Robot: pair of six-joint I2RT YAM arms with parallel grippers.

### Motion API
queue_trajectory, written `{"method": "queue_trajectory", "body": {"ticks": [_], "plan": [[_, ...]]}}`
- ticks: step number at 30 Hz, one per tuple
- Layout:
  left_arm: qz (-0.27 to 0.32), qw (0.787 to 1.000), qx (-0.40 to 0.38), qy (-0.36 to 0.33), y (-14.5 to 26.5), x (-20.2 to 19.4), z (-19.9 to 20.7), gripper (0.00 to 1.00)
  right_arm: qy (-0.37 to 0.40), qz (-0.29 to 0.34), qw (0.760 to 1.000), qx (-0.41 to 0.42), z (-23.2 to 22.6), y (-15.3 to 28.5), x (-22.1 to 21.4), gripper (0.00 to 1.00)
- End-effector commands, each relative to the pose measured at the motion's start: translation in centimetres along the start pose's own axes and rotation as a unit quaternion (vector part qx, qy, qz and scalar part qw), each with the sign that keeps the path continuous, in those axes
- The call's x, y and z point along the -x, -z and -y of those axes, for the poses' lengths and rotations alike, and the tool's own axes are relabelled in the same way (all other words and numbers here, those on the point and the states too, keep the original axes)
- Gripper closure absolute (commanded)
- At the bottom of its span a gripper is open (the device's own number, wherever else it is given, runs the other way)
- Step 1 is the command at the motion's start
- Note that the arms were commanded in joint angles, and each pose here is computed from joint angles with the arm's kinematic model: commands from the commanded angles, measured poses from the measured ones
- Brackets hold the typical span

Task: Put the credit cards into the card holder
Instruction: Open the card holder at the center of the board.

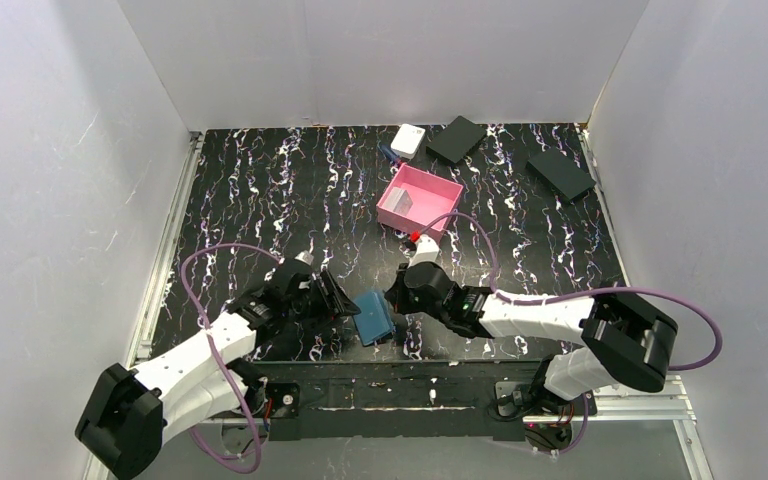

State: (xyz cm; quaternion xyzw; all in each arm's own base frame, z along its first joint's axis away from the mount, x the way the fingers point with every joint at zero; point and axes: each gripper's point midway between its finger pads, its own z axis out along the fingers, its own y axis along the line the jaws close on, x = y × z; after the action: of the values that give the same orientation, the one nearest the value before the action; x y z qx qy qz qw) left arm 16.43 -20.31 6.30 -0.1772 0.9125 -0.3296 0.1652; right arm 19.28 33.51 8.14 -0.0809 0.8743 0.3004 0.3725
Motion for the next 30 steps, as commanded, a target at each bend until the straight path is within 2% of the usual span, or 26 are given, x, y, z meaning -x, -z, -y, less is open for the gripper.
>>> {"method": "queue_trajectory", "body": {"ticks": [1,3,5,12,16,21,30], "plan": [[0.019,0.999,-0.024,-0.021,0.4,1.1,2.5,0.35,-0.016,0.030,0.999,0.011,-0.8,0.9,1.8,0.99],[0.024,0.999,-0.017,-0.034,0.5,1.4,3.1,0.26,-0.020,0.027,0.999,0.017,-1.0,1.0,1.7,0.99],[0.024,0.999,0.004,-0.042,0.2,1.4,3.1,0.23,-0.025,0.025,0.999,0.025,-1.4,1.1,1.7,0.99],[0.034,0.994,0.080,-0.070,-0.5,1.9,2.7,0.21,-0.029,0.026,0.999,0.033,-1.8,1.3,1.9,0.99],[0.040,0.988,0.118,-0.090,-1.0,2.2,2.7,0.24,-0.030,0.027,0.999,0.036,-1.9,1.4,2.1,0.99],[0.040,0.980,0.159,-0.118,-1.2,2.7,2.7,0.21,-0.029,0.028,0.999,0.036,-1.9,1.6,2.1,0.99],[0.037,0.974,0.185,-0.124,-1.4,2.3,1.5,0.37,-0.028,0.031,0.999,0.029,-1.6,1.8,2.3,0.99]]}}
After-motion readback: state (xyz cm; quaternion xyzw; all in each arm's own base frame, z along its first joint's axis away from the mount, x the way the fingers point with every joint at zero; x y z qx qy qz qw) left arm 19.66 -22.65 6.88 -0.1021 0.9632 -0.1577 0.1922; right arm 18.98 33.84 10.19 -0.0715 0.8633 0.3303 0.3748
